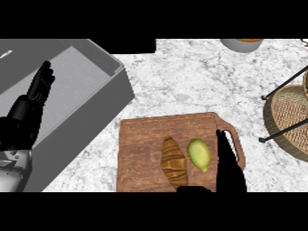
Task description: Pick the lemon from the cutting board and place it in the tiered basket
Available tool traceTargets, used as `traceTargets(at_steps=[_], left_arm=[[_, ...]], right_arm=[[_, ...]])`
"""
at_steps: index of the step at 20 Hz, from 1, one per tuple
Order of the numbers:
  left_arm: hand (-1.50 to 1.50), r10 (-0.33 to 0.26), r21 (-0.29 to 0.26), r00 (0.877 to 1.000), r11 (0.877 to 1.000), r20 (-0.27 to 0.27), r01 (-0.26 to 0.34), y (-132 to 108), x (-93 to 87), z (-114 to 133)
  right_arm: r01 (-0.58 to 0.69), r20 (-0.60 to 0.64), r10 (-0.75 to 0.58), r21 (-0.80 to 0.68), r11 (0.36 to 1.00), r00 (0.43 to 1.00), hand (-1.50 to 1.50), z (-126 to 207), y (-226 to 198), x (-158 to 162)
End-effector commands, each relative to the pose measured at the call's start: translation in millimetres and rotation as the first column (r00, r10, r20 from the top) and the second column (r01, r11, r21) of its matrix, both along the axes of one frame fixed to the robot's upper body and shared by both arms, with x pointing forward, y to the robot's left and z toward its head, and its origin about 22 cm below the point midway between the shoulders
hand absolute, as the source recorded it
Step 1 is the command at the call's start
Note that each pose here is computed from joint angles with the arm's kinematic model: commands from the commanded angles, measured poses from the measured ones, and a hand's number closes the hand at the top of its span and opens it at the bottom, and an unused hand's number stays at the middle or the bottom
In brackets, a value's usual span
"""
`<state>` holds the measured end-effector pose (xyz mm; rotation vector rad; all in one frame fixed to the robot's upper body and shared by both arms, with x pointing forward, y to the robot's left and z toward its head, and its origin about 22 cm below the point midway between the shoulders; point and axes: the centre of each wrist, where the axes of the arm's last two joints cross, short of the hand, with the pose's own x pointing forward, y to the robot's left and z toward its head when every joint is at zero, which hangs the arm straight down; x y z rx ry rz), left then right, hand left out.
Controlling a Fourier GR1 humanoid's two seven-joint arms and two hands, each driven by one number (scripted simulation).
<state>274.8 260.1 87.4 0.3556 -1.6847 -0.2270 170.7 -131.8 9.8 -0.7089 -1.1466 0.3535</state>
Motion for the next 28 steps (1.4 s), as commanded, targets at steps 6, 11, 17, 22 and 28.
traceTargets(at_steps=[6, 11, 17, 22, 28], left_arm=[[0.00, 0.065, 0.043, 0.992, 0.997, -0.112, -0.061, 28.7, 5.5, -28.7], [0.00, 0.062, 0.040, 0.989, 0.998, -0.132, -0.057, 18.8, -7.1, -38.1], [0.00, 0.078, 0.065, 0.989, 0.995, -0.125, -0.071, 34.0, 1.5, -39.1], [0.00, 0.087, 0.057, 0.986, 0.995, -0.142, -0.080, 31.5, -3.2, -39.4], [0.00, 0.040, 0.056, 0.992, 0.998, -0.120, -0.034, 16.7, -11.6, -39.6]], right_arm=[[-0.038, -0.027, 0.039, 0.030, 0.999, 0.999, -1.50, -3.6, 7.1, 39.6], [-0.205, -0.089, 0.197, -0.081, 0.975, 0.976, 1.50, -23.7, 6.9, 35.4], [-0.175, -0.014, 0.175, -0.116, 0.978, 0.984, 1.50, -15.3, 11.9, 46.7], [-0.155, -0.011, 0.155, -0.017, 0.988, 0.988, 1.50, -4.8, 33.6, 30.0], [-0.205, -0.255, 0.137, -0.263, 0.943, 0.957, 1.50, 1.0, 61.0, 65.4]])
